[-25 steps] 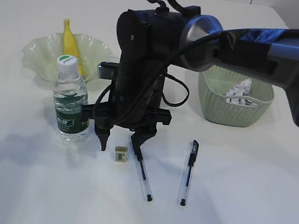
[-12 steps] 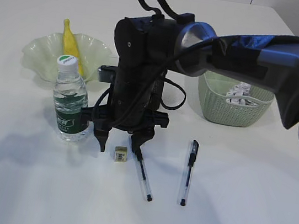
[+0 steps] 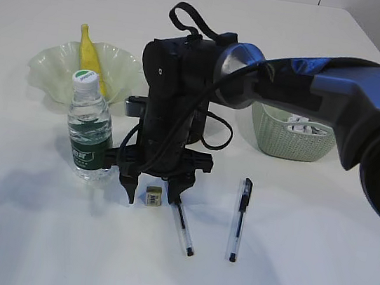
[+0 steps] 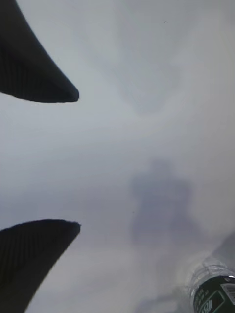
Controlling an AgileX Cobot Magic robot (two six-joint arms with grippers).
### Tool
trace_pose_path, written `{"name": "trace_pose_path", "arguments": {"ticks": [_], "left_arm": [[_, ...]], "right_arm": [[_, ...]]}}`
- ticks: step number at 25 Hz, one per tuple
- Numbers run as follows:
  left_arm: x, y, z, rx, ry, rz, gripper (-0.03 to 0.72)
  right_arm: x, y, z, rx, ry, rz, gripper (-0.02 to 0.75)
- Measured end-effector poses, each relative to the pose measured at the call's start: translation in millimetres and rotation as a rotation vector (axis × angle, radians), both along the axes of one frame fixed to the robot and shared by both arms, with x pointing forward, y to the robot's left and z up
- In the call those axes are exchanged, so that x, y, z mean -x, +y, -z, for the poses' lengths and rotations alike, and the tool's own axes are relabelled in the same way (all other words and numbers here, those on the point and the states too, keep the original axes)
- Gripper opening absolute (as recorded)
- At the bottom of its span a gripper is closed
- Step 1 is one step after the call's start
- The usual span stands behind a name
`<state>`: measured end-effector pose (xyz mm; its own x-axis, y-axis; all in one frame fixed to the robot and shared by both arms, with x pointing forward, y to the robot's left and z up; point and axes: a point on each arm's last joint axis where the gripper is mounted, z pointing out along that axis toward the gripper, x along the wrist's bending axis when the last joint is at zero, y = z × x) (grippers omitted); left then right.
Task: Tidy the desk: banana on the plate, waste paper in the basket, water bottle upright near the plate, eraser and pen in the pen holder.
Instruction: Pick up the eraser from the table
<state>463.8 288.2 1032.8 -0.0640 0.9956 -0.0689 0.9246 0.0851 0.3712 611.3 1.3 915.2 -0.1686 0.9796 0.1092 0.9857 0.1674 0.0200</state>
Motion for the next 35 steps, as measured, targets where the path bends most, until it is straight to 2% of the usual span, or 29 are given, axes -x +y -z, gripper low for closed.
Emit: {"name": "trace_pose_path", "arguments": {"ticks": [4, 6, 10, 12, 20, 25, 29, 35], "left_arm": [[0, 0, 0, 0.0, 0.0, 0.0, 0.521], [0, 0, 0, 0.0, 0.0, 0.0, 0.521], [0, 0, 0, 0.0, 0.0, 0.0, 0.521], [0, 0, 0, 0.0, -0.002, 0.0, 0.521], [0, 0, 0, 0.0, -0.002, 0.0, 0.521], [0, 0, 0, 0.0, -0.002, 0.0, 0.52], [0, 0, 0, 0.0, -0.002, 0.0, 0.521], [1, 0, 0, 0.0, 0.009, 0.0, 0.521]], "right_arm": [[0, 0, 0, 0.0, 0.0, 0.002, 0.462], [0, 0, 0, 0.0, 0.0, 0.002, 0.406], [0, 0, 0, 0.0, 0.0, 0.002, 0.243], [0, 0, 0, 0.0, 0.0, 0.002, 0.21], [0, 0, 0, 0.001, -0.001, 0.003, 0.198], [-1, 1, -8, 0.009, -0.002, -0.049, 0.197], [-13, 3, -31, 0.009, -0.101, -0.075, 0.197], [-32, 8, -83, -0.025, -0.307, -0.082, 0.197]]}}
